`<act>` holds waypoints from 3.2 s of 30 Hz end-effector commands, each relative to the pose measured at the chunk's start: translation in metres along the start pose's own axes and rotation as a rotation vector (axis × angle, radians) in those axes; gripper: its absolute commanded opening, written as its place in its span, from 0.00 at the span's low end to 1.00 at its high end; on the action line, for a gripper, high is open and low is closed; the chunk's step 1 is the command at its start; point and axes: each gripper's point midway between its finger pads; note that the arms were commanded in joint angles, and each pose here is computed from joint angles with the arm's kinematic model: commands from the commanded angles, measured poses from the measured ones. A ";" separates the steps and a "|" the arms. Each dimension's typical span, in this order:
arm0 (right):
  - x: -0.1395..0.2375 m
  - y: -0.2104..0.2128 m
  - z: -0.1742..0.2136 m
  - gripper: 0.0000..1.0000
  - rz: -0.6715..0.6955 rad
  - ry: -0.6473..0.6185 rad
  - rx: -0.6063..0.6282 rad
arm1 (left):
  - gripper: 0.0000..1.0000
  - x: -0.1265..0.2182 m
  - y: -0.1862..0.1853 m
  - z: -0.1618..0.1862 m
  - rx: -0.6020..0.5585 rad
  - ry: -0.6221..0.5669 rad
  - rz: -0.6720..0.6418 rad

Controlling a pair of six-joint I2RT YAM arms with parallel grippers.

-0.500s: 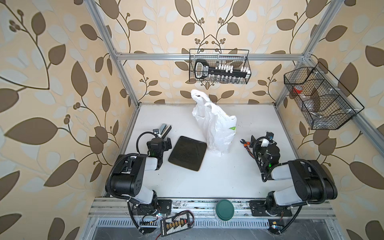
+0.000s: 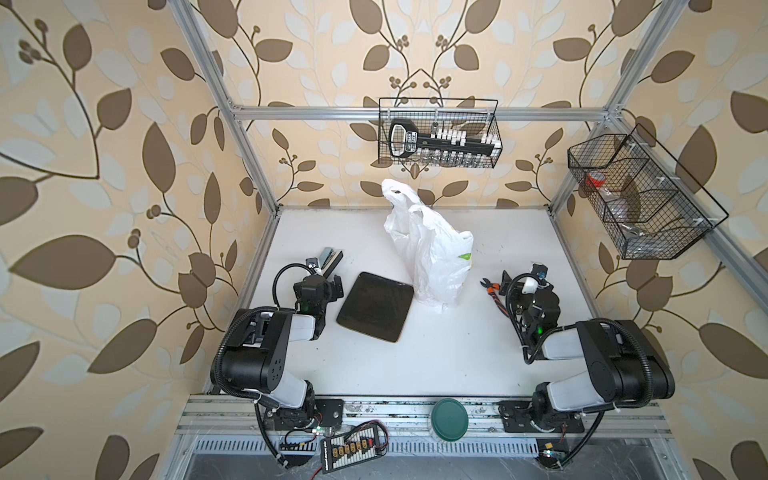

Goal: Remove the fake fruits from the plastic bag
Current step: 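Raise both arms from rest and move grippers toward the white plastic bag, then grasp the bag handle with the left gripper while the right gripper approaches the bag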

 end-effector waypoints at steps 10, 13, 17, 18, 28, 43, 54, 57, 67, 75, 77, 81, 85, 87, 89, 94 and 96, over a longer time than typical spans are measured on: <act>-0.001 -0.006 -0.018 1.00 0.023 -0.031 -0.007 | 0.99 0.011 0.002 -0.022 0.007 -0.084 -0.003; 0.005 -0.015 -0.035 1.00 0.047 -0.008 -0.026 | 0.99 0.029 -0.007 -0.043 -0.002 -0.096 0.027; 0.026 -0.030 -0.052 0.99 0.081 0.053 -0.129 | 0.99 0.056 -0.018 -0.068 -0.022 -0.098 0.066; 0.033 -0.032 -0.058 1.00 0.082 0.059 -0.167 | 0.99 0.063 -0.022 -0.073 -0.024 -0.097 0.084; 0.093 -0.014 -0.132 1.00 -0.160 0.147 -0.409 | 0.92 0.159 -0.089 -0.145 0.053 -0.027 0.399; 0.146 0.141 -0.303 0.94 -0.761 0.085 -0.063 | 0.87 0.204 -0.209 -0.215 0.000 0.122 0.758; 0.096 0.236 -0.328 0.87 -0.897 -0.032 0.314 | 0.89 0.156 -0.267 -0.225 -0.318 0.123 0.928; 0.083 0.245 -0.316 0.81 -0.892 -0.009 0.335 | 0.89 0.145 -0.278 -0.221 -0.404 0.114 0.980; 0.069 0.260 -0.293 0.30 -0.911 0.017 0.401 | 0.84 0.116 -0.312 -0.224 -0.542 0.034 1.129; 0.098 0.255 -0.281 0.00 -1.007 -0.060 0.525 | 0.78 0.111 -0.334 -0.217 -0.550 0.052 1.266; 0.108 0.255 -0.276 0.00 -1.046 -0.085 0.559 | 0.78 0.119 -0.339 -0.213 -0.552 0.064 1.326; 0.121 0.250 -0.267 0.00 -1.081 -0.118 0.622 | 0.77 0.134 -0.345 -0.208 -0.543 0.088 1.433; 0.129 0.247 -0.262 0.00 -1.109 -0.141 0.678 | 0.65 0.140 -0.352 -0.206 -0.524 0.112 1.499; 0.131 0.246 -0.260 0.00 -1.116 -0.138 0.692 | 0.54 0.143 -0.356 -0.208 -0.504 0.115 1.530; 0.130 0.242 -0.256 0.00 -1.103 -0.129 0.707 | 0.42 0.146 -0.360 -0.214 -0.472 0.111 1.557; 0.135 0.223 -0.244 0.00 -1.052 -0.096 0.728 | 0.00 0.145 -0.365 -0.228 -0.408 0.095 1.531; 0.139 0.215 -0.238 0.02 -1.035 -0.075 0.726 | 0.00 0.145 -0.367 -0.234 -0.359 0.100 1.496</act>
Point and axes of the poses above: each gripper's point midway between its finger pads, its own x axis back along the fingers, its own y axis along the line the jaws close on, z = x × y, and after that the axes turned 14 degrees about x, right-handed
